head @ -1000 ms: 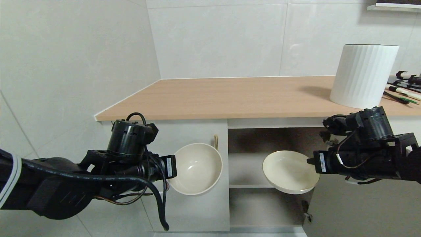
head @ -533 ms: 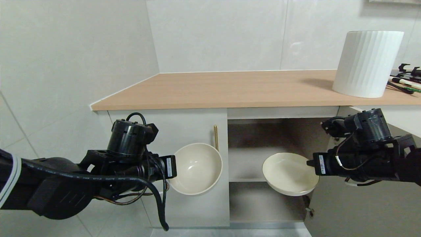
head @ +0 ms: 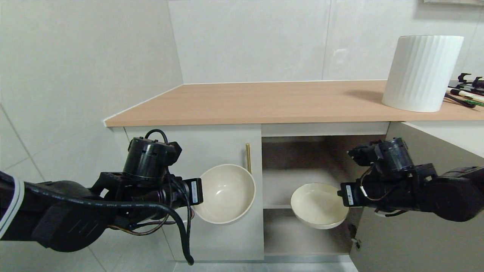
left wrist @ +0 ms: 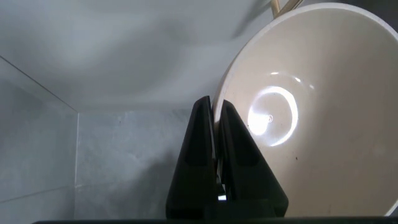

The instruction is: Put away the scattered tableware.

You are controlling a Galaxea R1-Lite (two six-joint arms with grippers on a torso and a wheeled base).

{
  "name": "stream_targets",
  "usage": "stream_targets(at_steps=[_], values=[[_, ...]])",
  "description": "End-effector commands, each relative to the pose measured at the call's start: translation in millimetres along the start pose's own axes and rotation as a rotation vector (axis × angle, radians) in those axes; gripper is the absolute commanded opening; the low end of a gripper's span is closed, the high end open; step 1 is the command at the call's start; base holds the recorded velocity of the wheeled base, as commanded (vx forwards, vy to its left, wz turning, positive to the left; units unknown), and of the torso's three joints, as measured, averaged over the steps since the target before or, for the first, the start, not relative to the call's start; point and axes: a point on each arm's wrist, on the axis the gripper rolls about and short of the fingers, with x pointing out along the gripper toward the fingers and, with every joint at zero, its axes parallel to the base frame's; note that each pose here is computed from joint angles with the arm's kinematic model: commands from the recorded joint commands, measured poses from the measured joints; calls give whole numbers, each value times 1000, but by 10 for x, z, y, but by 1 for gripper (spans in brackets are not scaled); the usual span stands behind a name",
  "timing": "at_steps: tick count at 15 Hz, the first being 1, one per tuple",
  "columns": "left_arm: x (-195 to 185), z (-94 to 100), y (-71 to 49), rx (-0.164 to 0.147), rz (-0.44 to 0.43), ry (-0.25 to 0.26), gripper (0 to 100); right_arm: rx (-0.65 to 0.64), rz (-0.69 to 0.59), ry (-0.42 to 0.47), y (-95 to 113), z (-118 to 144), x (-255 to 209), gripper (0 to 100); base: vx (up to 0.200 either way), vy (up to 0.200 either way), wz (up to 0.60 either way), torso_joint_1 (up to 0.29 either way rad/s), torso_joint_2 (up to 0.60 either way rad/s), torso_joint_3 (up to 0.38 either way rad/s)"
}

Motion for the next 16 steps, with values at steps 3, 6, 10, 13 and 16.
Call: stream_targets(at_steps=[3, 6, 10, 13, 16], values=[[6, -4, 1, 0, 1, 3, 0, 96, -105, 7, -111, -99, 1142, 0, 0, 0, 0, 0, 0, 0], [32, -23, 0, 4, 4, 11, 0, 140, -170, 29, -301, -186, 1566, 0, 0, 0, 0, 0, 0, 0], [82, -54, 2, 6, 11, 28, 0, 141, -278, 29, -391, -242, 1871, 0, 0, 0, 0, 0, 0, 0], [91, -86, -20, 14, 6, 39, 0, 185, -398, -33, -576, -175, 2031, 0, 0, 0, 0, 0, 0, 0], [90, -88, -24, 15, 5, 39, 0, 193, -420, -57, -587, -141, 2103, 0, 0, 0, 0, 0, 0, 0]])
